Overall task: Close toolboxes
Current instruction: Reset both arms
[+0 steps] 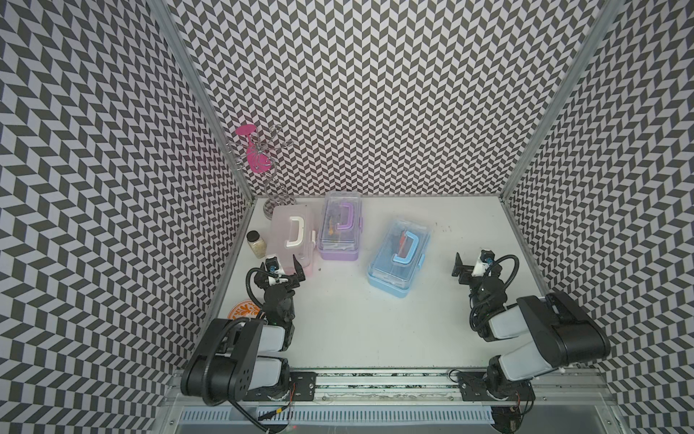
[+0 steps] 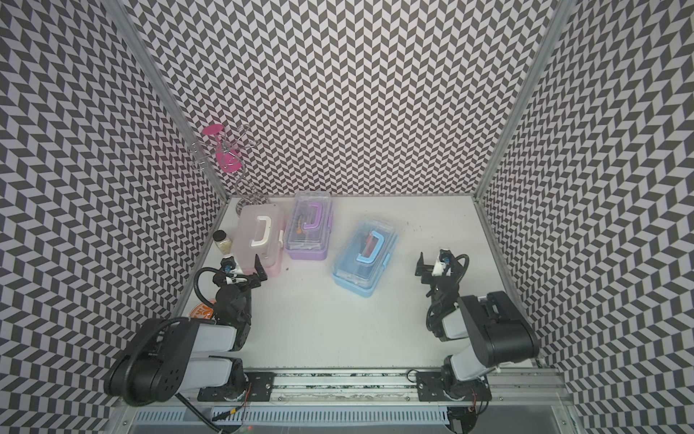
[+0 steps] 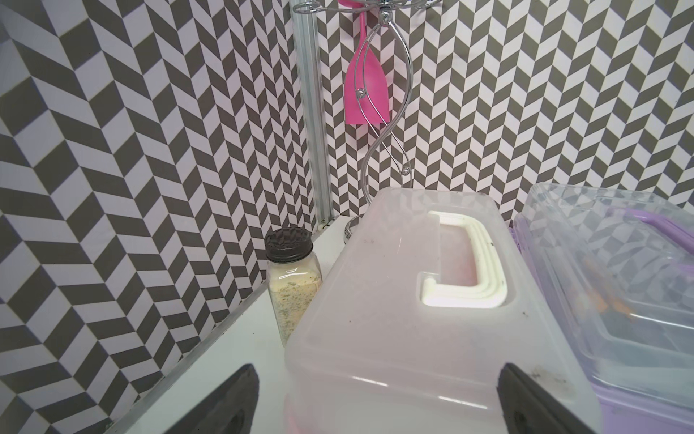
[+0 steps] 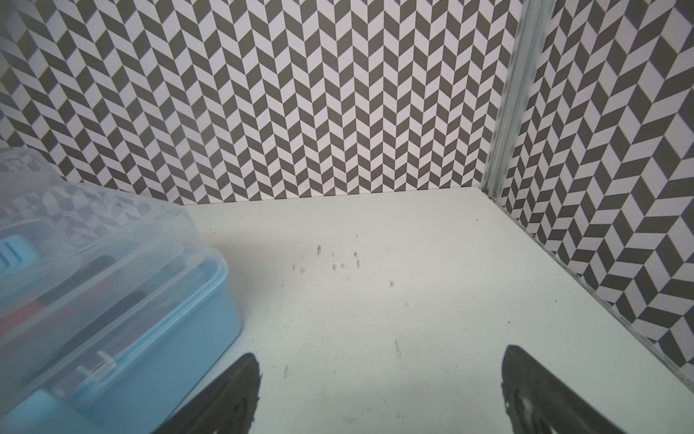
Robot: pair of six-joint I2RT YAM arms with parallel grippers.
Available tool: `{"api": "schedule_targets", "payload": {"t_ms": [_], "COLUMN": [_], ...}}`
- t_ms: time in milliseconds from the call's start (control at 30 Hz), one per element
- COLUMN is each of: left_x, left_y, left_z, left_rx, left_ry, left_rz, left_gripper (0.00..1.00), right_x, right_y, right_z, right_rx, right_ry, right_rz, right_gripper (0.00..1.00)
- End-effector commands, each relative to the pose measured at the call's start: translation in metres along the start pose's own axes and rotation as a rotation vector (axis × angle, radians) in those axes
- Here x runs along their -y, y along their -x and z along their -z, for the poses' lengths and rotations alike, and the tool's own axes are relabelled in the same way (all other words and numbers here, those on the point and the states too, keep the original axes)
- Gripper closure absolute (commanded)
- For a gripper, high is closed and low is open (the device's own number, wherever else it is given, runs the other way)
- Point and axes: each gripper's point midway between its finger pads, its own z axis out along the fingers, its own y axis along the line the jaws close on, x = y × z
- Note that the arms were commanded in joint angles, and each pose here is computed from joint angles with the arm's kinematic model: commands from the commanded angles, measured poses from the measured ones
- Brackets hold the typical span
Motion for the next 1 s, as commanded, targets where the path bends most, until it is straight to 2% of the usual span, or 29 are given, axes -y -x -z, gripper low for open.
{"api": "schedule_targets", "payload": {"t_ms": [0, 67, 133, 233, 300, 400, 467, 967], "left_x": [0.018, 0.023, 0.029, 0.026, 0.025, 0.024, 0.023, 0.024], "left_y": [0.015, 0.016, 0.003, 0.002, -0.006, -0.001, -0.004, -0.003], "left_z": [-0.01, -0.014, -0.024, -0.038, -0.043, -0.04, -0.042, -0.042], "left_rx": [0.093, 0.11, 0.007, 0.01, -0.055, -0.014, -0.041, -0.032], "left_ry": [-0.102, -0.112, -0.137, -0.106, -0.106, -0.105, -0.092, -0.106], "left_rz": [0.012, -0.012, -0.013, -0.014, 0.0, 0.001, -0.001, 0.002], "left_gripper": [0.0, 0.0, 0.0, 0.0, 0.01, 0.0, 0.0, 0.01], "right_x": [-0.002, -0.001, 0.001, 0.009, 0.012, 0.013, 0.013, 0.013], "right_y": [0.036, 0.034, 0.034, 0.034, 0.032, 0.033, 0.033, 0.033], "right_z": [-0.006, -0.009, -0.009, -0.013, -0.015, -0.014, -0.014, -0.014], "right_rx": [0.126, 0.11, 0.116, 0.112, 0.101, 0.104, 0.106, 0.106], "right_ry": [0.005, 0.005, -0.001, -0.043, -0.047, -0.049, -0.049, -0.049], "right_rz": [-0.001, -0.006, -0.014, -0.04, -0.052, -0.053, -0.052, -0.052], "right_gripper": [0.01, 0.01, 0.01, 0.01, 0.01, 0.0, 0.01, 0.01]}}
